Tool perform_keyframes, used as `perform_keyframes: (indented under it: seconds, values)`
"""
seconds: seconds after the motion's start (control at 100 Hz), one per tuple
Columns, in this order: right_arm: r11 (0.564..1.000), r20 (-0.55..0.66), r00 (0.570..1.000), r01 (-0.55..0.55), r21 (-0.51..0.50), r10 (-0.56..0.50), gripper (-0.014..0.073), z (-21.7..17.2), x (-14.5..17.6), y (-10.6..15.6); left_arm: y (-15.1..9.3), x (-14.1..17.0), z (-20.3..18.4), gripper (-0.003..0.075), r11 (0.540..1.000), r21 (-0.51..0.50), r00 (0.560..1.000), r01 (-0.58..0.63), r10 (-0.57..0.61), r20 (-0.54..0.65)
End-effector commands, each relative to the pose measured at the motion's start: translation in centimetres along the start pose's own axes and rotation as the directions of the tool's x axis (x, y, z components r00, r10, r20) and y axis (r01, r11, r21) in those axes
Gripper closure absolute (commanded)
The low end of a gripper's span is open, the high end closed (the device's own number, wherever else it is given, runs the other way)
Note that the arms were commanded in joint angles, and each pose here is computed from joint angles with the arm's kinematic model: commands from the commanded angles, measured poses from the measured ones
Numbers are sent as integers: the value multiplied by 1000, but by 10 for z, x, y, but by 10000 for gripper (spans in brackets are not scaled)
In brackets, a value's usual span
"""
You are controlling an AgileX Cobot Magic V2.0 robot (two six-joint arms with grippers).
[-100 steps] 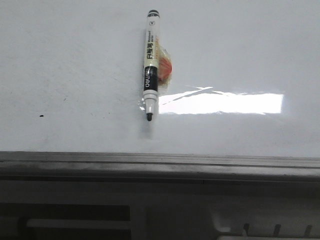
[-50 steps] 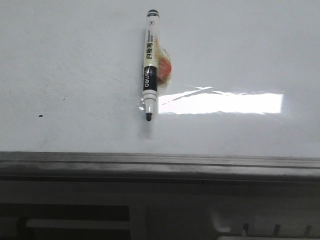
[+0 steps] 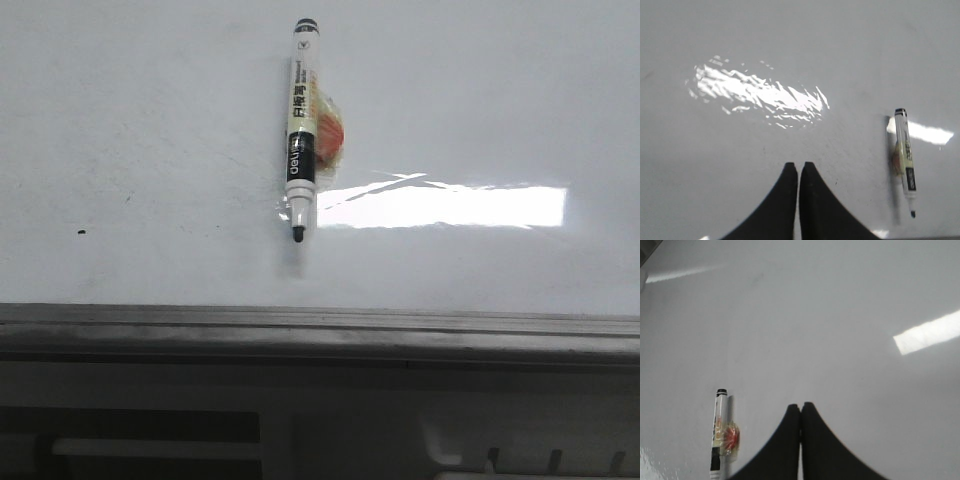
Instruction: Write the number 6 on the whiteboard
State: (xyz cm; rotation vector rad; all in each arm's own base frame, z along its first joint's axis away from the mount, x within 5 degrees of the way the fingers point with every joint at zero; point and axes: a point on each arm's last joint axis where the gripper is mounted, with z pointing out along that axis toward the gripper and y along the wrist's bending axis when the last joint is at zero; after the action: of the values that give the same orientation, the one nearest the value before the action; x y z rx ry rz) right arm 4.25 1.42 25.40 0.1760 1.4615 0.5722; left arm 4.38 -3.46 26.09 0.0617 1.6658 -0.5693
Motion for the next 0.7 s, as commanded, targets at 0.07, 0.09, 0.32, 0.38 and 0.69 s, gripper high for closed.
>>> perform_keyframes:
  seconds: [0.07,0.09,0.32,0.38,0.69]
  values:
    - [988,-31,988,154,-12,-154,490,4,-20,13,-9,-42,20,603,978,26,966,-205,206,-154]
    - [987,-43,986,161,-13,-162,457,5,-21,13,-10,-46,24,561,977,39,960,-208,212,-184]
    - [988,-208,966,154,-11,-153,226,22,-20,16,-22,-60,70,349,968,219,908,-123,198,-368]
    - [988,-230,962,152,-11,-151,228,25,-21,17,-26,-55,84,379,959,262,882,-103,210,-421]
    - [988,-233,961,153,-7,-150,228,27,-23,17,-70,-25,142,397,935,354,861,0,180,-476]
